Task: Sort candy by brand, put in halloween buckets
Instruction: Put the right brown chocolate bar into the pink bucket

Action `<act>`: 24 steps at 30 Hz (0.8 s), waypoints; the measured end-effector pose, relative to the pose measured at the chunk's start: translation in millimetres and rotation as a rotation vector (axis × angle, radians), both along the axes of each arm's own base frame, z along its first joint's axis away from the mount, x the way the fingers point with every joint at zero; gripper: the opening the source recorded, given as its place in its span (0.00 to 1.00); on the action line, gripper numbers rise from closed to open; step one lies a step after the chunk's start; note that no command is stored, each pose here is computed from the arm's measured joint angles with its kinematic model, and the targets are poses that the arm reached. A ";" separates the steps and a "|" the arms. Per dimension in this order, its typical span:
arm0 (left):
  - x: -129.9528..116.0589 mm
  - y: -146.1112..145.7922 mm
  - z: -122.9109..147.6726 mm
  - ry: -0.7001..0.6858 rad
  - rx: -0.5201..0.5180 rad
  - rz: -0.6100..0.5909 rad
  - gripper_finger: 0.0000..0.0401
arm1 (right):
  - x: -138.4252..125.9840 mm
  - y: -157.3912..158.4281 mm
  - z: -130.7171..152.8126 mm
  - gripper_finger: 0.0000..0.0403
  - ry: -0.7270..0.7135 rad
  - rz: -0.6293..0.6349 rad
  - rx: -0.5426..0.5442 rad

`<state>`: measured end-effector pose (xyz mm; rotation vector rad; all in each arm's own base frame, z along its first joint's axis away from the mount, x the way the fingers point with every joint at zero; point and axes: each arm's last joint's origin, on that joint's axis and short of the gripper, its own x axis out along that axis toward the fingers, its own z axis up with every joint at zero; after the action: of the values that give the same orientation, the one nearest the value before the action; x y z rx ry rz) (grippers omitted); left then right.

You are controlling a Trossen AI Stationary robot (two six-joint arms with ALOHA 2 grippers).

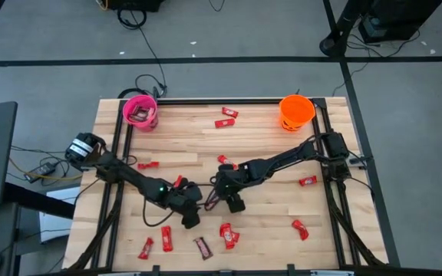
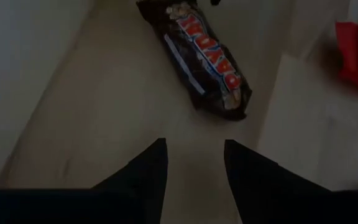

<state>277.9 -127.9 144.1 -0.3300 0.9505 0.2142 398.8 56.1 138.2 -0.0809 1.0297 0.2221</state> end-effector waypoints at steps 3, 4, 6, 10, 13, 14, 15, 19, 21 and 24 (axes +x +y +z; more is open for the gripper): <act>-1.4 -2.9 0.0 -0.002 -0.022 0.027 0.41 | 0.2 1.9 0.0 0.54 0.001 -0.027 0.020; -1.6 -4.0 0.3 -0.009 -0.022 0.033 0.41 | 0.4 2.6 0.2 0.53 -0.001 -0.040 0.027; -1.6 -6.9 1.2 -0.032 -0.019 0.039 0.41 | 0.6 2.9 0.3 0.51 0.001 -0.063 0.039; -2.5 -11.0 1.9 -0.064 0.002 0.057 0.41 | 0.4 2.9 0.2 0.47 0.011 -0.108 0.065; -3.5 -12.6 2.1 -0.074 0.015 0.068 0.41 | 0.0 3.7 0.0 0.45 0.021 -0.148 0.089; -3.7 -13.0 2.1 -0.076 0.017 0.068 0.41 | -0.1 4.5 0.0 0.44 0.023 -0.158 0.093; -3.7 -13.0 2.2 -0.078 0.021 0.070 0.41 | -0.3 5.7 0.0 0.44 0.023 -0.166 0.096; -3.6 -12.4 2.2 -0.090 0.044 0.082 0.41 | -0.7 8.3 0.0 0.43 0.022 -0.206 0.088; -3.5 -12.3 2.3 -0.092 0.047 0.085 0.41 | -0.7 8.3 -0.1 0.43 0.024 -0.220 0.097; -3.5 -12.3 2.1 -0.091 0.048 0.085 0.41 | -1.3 7.9 -0.5 0.43 0.034 -0.244 0.104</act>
<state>274.5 -140.2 146.2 -0.3337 0.8409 0.2967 397.5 64.1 137.8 0.1431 1.0502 0.0548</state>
